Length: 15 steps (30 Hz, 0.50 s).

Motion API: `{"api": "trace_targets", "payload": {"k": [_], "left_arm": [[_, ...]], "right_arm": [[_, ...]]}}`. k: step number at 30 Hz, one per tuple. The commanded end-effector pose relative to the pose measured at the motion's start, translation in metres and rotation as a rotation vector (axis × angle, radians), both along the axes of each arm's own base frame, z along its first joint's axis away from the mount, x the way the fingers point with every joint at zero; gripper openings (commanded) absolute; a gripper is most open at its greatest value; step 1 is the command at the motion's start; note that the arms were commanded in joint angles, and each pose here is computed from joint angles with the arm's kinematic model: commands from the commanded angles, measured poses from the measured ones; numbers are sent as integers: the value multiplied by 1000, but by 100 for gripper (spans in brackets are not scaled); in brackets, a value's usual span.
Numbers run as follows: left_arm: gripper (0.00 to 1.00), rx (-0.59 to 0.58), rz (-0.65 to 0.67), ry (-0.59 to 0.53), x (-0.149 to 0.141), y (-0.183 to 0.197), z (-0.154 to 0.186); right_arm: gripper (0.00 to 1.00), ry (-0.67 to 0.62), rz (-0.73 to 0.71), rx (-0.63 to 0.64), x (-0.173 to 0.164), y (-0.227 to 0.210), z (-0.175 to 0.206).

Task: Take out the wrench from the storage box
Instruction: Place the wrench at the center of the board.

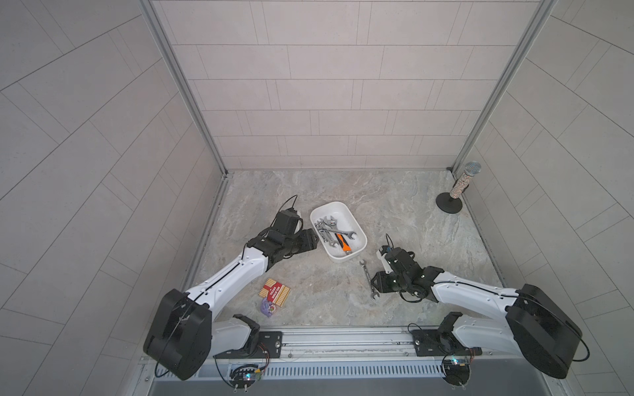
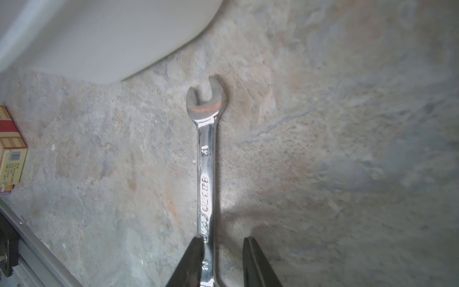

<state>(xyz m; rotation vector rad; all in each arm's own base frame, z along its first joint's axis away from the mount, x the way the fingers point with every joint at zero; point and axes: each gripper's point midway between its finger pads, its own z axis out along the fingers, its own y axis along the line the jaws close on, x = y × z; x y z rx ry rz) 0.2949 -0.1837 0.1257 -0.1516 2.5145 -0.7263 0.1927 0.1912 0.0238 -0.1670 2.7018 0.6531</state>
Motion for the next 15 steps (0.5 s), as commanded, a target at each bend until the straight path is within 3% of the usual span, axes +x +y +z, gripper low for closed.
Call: {"api": "trace_targets", "payload": {"k": [1,15], "left_arm": [[66,5,-6,-4,0,0,-2],[66,16,-1,1,2,2,-3]], "right_arm": [[32,39,50,-36,-17,-3,-9],[32,12,44,-5,-26,-4,-5]]}}
